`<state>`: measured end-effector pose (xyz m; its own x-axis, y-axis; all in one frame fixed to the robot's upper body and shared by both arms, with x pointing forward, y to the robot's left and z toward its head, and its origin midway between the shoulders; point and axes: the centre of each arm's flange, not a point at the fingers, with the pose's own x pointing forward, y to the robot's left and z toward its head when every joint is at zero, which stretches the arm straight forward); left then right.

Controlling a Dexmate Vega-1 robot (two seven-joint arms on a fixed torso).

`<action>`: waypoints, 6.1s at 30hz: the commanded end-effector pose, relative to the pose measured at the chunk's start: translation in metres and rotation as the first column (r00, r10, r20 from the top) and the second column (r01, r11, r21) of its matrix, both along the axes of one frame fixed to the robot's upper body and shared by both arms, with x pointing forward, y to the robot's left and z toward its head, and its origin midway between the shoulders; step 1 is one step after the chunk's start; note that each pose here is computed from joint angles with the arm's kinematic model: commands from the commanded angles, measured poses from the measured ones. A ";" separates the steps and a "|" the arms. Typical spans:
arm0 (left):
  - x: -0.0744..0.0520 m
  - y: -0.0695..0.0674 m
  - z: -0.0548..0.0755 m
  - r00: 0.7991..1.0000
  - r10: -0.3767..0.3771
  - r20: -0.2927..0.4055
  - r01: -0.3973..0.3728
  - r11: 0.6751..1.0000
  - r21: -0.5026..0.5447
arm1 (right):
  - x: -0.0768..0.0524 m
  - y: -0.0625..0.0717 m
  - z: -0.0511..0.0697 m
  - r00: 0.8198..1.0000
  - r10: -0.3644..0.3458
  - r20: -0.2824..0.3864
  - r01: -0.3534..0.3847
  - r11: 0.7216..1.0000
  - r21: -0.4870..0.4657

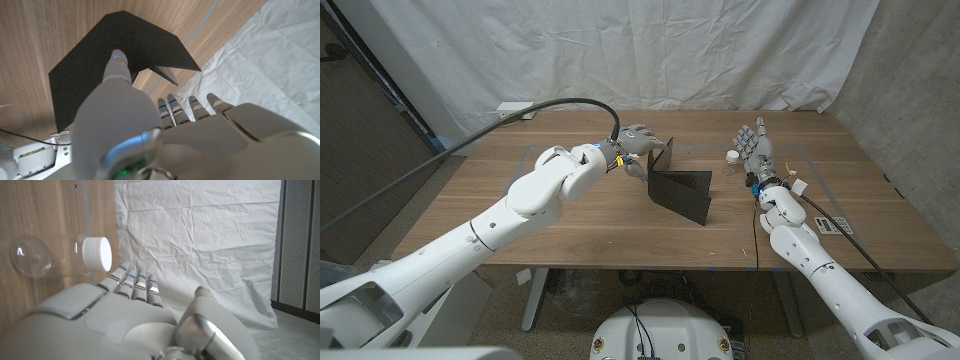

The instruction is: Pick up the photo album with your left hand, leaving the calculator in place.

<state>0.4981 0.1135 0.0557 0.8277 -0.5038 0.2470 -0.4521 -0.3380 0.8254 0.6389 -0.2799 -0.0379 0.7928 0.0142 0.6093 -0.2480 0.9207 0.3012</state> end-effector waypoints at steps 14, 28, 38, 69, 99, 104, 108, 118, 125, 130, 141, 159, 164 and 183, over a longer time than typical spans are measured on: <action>0.017 -0.017 -0.007 0.998 -0.056 0.003 0.055 0.998 0.037 | 0.005 -0.002 -0.001 1.000 0.005 -0.007 -0.005 1.000 0.004; 0.028 -0.025 -0.020 0.999 -0.033 -0.028 0.036 0.995 0.096 | 0.004 -0.005 -0.001 1.000 0.005 -0.008 -0.005 1.000 0.006; 0.037 -0.030 -0.026 0.998 -0.046 -0.043 0.051 0.994 0.102 | 0.005 -0.007 -0.004 1.000 0.007 -0.016 -0.007 1.000 0.010; 0.046 -0.029 -0.042 0.996 -0.081 -0.049 0.085 0.994 0.074 | 0.004 -0.010 -0.013 0.999 0.002 -0.032 -0.001 1.000 0.020; 0.038 -0.031 -0.046 0.995 -0.101 -0.024 0.102 0.994 0.047 | 0.002 -0.007 -0.012 0.999 0.009 -0.034 -0.008 1.000 0.018; 0.038 -0.031 -0.046 0.994 -0.103 -0.024 0.104 0.994 0.041 | 0.002 -0.008 -0.010 0.999 0.007 -0.031 -0.007 1.000 0.019; 0.039 -0.030 -0.045 0.995 -0.101 -0.026 0.102 0.994 0.039 | 0.003 -0.007 -0.010 0.999 0.009 -0.033 -0.009 1.000 0.019; 0.039 -0.030 -0.042 0.993 -0.117 -0.011 0.117 0.993 0.023 | 0.007 -0.006 -0.010 0.999 0.013 -0.034 -0.012 1.000 0.021; 0.039 -0.030 -0.040 0.993 -0.116 -0.015 0.116 0.993 0.018 | 0.007 -0.007 -0.009 0.999 0.011 -0.033 -0.011 1.000 0.020; 0.038 -0.031 -0.039 0.993 -0.120 -0.010 0.120 0.993 0.012 | 0.005 -0.008 -0.009 0.999 0.009 -0.032 -0.009 1.000 0.019; 0.035 -0.031 -0.036 0.994 -0.113 -0.005 0.113 0.994 0.000 | 0.005 -0.010 -0.011 0.999 0.007 -0.038 -0.007 1.000 0.019; 0.021 -0.029 -0.026 0.993 -0.110 0.036 0.111 0.994 -0.022 | 0.004 -0.009 -0.009 0.999 0.016 -0.032 -0.015 1.000 0.013; 0.018 -0.029 -0.022 0.993 -0.105 0.047 0.106 0.994 -0.022 | 0.004 -0.011 -0.009 0.999 0.015 -0.032 -0.015 1.000 0.013; 0.005 -0.033 -0.007 0.989 -0.114 0.091 0.117 0.993 -0.029 | 0.002 -0.013 -0.008 1.000 0.017 -0.024 -0.016 1.000 0.016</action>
<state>0.5111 0.0823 0.0398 0.7494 -0.5837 0.3125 -0.5382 -0.2621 0.8010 0.6420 -0.2910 -0.0468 0.8107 0.0193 0.5851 -0.2534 0.9125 0.3210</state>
